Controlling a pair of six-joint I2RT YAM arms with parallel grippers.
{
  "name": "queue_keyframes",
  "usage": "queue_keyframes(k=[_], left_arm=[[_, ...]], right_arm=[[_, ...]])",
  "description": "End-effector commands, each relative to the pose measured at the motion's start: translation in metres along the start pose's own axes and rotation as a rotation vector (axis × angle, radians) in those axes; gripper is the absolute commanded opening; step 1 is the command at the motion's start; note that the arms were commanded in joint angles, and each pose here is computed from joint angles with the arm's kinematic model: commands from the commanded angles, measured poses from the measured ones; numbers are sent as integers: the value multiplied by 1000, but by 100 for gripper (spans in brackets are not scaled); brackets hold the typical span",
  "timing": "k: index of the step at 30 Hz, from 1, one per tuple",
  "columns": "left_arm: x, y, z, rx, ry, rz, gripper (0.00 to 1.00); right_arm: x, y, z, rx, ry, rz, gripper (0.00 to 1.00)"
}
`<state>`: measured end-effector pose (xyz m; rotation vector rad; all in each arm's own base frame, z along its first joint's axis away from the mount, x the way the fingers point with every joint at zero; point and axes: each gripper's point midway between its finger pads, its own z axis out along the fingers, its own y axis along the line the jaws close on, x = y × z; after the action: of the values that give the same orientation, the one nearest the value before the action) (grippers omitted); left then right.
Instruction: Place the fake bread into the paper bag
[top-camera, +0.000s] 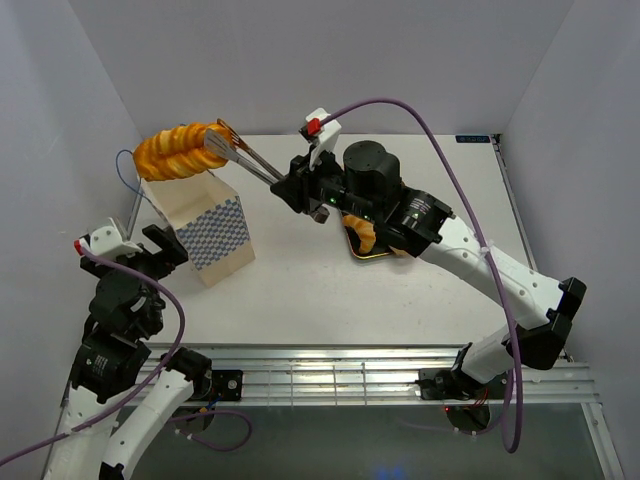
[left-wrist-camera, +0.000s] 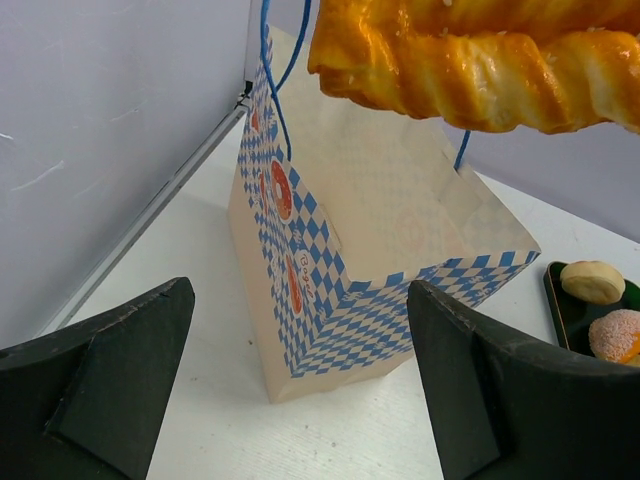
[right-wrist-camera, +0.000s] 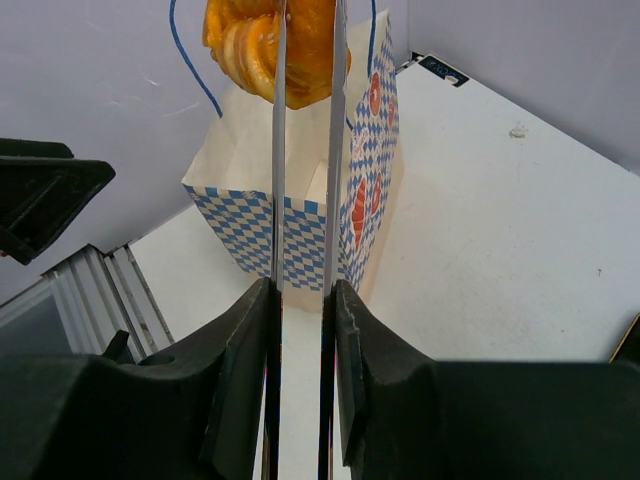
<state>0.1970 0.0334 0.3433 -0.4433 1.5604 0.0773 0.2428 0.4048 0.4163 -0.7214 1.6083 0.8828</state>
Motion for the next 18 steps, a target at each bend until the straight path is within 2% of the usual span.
queue_keyframes(k=[1,9,13,18], left_arm=[[0,-9,4,22,4,-21,98],[1,-18,14,21,0,-37,98],[20,-24,25,6,47,2,98],[42,-28,35,-12,82,-16,98]], right_arm=[[-46,8,-17,-24,-144,-19,8],[-45,3,-25,3,-156,-25,8],[-35,-1,-21,31,-137,-29,8],[-24,-6,-12,73,-120,-36,8]])
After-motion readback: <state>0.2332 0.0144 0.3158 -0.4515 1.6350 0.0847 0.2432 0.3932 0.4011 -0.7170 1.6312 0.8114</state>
